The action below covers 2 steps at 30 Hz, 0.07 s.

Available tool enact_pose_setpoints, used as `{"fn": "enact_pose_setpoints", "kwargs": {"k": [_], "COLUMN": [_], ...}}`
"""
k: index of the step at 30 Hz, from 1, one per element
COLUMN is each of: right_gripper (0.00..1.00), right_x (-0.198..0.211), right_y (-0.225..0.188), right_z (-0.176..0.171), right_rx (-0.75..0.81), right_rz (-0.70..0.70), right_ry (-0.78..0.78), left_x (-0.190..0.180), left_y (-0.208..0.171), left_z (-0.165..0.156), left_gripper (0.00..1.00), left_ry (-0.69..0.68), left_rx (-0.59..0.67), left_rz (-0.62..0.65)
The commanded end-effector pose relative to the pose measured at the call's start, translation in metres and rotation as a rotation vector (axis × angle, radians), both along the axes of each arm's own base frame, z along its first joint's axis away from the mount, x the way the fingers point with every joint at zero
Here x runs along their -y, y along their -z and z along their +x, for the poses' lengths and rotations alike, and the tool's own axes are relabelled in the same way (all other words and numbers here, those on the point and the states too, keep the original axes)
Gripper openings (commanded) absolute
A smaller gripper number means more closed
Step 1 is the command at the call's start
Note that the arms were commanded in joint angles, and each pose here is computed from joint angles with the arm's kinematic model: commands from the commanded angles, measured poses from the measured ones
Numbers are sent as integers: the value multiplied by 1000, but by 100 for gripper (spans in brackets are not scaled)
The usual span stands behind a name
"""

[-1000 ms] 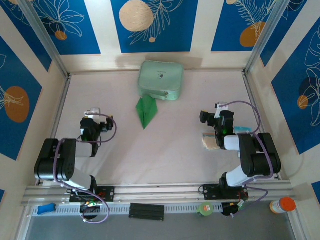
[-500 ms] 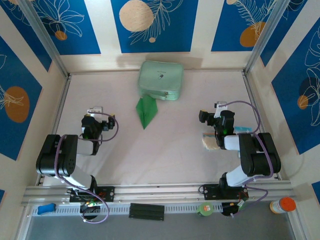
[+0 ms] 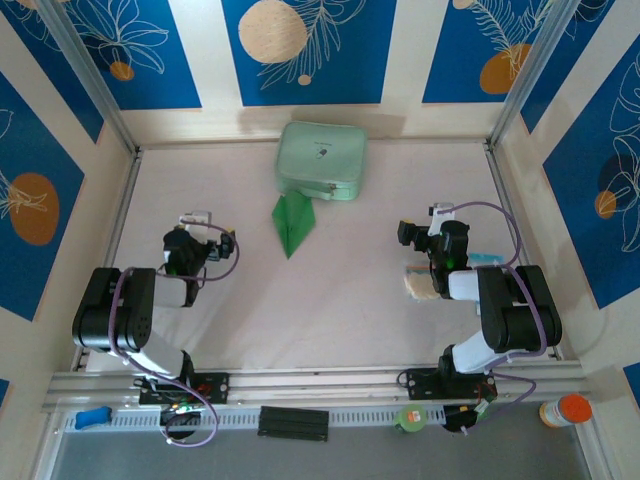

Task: Fold a paper plane with a square sheet of paper (pick it up from the middle)
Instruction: Reset both arms

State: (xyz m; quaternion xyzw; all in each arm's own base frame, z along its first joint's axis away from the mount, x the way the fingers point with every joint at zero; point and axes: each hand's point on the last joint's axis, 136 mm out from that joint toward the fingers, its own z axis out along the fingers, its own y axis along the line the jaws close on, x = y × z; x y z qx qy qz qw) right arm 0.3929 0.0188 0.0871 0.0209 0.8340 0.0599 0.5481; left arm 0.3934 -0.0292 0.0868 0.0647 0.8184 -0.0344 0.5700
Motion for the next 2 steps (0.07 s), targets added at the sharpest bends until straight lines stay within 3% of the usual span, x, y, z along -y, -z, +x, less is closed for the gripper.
{"fn": "enact_pose_setpoints", "kwargs": {"k": [1, 2], "right_gripper": [99, 99], "right_x": [-1, 0], "right_y": [-6, -6], "right_z": [4, 4], "right_rx": [28, 27], "right_rz": [-10, -10], "right_ry": [-13, -13], "left_x": [3, 3], "left_y": [-4, -4], "left_z": [3, 4], "left_gripper": [99, 99], "left_ry": [23, 22], "left_rx": [13, 14], "left_rz": [1, 2]}}
